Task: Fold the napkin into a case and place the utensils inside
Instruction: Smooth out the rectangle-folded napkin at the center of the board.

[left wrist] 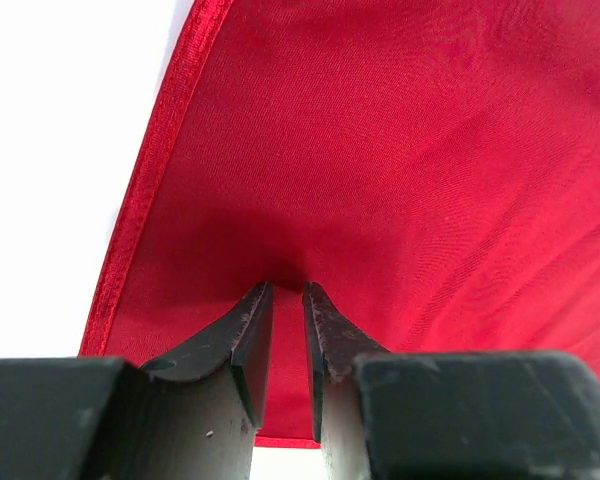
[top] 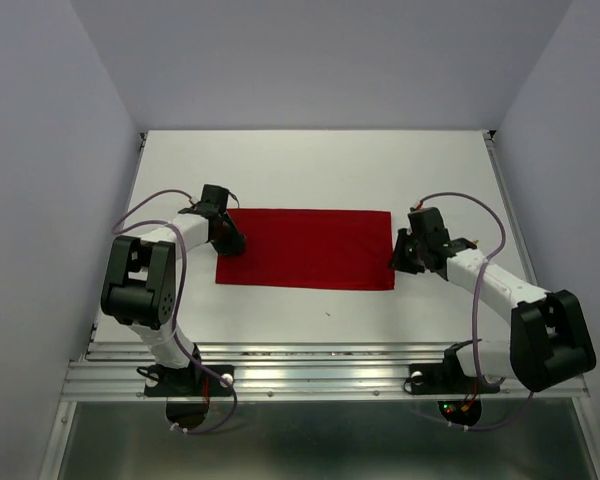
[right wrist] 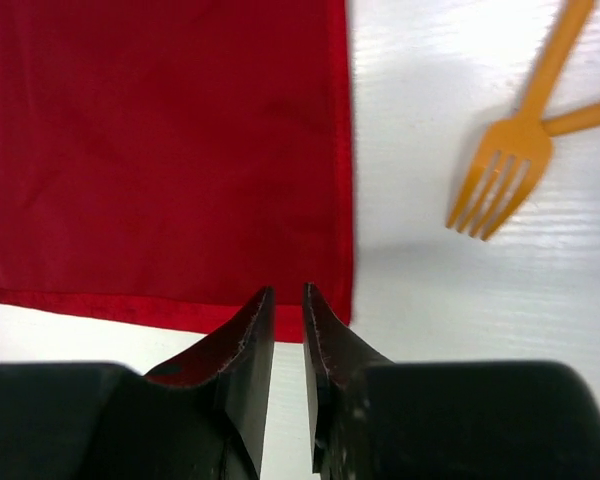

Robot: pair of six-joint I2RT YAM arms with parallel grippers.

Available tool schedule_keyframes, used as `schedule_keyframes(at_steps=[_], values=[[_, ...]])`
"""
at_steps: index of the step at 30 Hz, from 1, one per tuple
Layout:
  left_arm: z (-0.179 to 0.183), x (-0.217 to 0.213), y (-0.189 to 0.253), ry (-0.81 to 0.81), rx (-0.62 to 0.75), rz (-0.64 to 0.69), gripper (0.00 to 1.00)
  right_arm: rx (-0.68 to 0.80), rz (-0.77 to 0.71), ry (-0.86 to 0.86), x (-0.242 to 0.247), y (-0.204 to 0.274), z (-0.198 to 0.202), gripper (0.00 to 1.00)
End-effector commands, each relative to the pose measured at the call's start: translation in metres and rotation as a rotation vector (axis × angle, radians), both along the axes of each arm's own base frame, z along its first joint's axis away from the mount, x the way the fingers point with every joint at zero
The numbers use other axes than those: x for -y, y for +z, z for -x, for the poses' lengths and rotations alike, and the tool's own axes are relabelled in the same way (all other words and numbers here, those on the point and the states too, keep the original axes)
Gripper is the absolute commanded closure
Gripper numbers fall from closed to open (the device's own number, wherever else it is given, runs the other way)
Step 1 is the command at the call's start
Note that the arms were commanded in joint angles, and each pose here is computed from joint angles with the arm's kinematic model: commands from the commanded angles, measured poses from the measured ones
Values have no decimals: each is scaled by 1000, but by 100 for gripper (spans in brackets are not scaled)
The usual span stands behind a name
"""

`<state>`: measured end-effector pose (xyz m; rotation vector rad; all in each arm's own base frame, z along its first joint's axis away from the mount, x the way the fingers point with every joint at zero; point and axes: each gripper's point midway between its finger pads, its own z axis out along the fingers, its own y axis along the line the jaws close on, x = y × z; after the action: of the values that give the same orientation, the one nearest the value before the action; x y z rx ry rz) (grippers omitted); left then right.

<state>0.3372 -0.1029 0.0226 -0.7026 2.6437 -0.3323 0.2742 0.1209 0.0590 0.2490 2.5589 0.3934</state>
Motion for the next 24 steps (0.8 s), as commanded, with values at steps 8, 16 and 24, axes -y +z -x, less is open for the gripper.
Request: schedule_keyframes(at_steps=[8, 16, 24], values=[[10, -15, -13, 79, -22, -40, 70, 21, 67, -20, -1, -33, -31, 78], [37, -19, -15, 103, -30, -30, 70, 61, 244, 6, 13, -37, -78, 78], [5, -22, 34, 108, 99, -54, 69, 193, 182, 15, -14, 15, -142, 74]])
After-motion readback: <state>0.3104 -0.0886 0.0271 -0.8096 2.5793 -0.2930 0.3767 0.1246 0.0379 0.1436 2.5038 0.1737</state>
